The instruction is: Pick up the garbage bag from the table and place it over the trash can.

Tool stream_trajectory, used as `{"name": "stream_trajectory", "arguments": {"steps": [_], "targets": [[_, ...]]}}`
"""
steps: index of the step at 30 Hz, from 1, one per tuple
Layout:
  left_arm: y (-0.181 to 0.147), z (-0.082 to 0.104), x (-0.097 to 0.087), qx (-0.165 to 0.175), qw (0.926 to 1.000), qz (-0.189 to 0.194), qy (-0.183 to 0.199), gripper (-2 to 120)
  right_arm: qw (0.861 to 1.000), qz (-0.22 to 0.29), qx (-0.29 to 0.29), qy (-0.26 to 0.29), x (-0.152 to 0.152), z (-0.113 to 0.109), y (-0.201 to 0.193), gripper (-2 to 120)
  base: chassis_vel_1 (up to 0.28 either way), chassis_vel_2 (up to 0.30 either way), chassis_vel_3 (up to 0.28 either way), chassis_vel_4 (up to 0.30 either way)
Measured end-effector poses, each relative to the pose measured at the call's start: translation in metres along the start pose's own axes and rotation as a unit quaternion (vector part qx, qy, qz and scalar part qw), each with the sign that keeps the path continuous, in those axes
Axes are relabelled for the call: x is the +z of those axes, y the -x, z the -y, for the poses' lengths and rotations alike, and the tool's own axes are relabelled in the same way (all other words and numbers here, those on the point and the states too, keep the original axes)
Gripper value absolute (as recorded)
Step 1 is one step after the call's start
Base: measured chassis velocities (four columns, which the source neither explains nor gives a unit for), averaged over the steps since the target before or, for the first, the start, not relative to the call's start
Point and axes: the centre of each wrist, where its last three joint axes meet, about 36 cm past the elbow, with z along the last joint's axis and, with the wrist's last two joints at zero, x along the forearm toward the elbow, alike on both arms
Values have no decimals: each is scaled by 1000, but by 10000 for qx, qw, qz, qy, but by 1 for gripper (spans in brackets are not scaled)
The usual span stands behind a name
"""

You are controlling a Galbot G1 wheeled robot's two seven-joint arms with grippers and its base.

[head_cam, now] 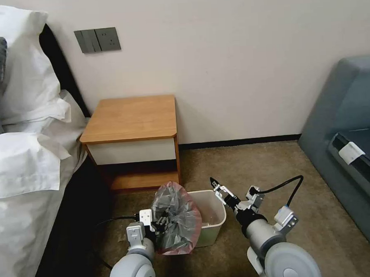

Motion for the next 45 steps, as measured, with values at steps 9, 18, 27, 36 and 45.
{"name": "stream_trajectory", "arguments": {"steps": [9, 18, 27, 36, 45], "targets": [[-1, -2, -1, -84, 9995, 107, -268, 12, 9999, 97, -62, -29, -6, -3, 1, 100, 0, 0, 0, 0], [-21, -11, -1, 131, 9905, 1007, -927, 7, 9968, 450, -386, -529, -33, -12, -8, 100, 0, 0, 0, 0], [-58, -33, -14, 375, 9682, 2368, -720, 7, 9659, -283, -1882, -1755, -73, -32, -37, 100, 0, 0, 0, 0], [-78, -39, -32, 499, 9482, 3116, -362, 7, 9239, -1195, -2428, -2706, -86, -60, -39, 100, 0, 0, 0, 0], [-82, -39, -32, 580, 9357, 3474, 196, 7, 9147, -1155, -2305, -3113, -85, -74, -34, 100, 0, 0, 0, 0]]}}
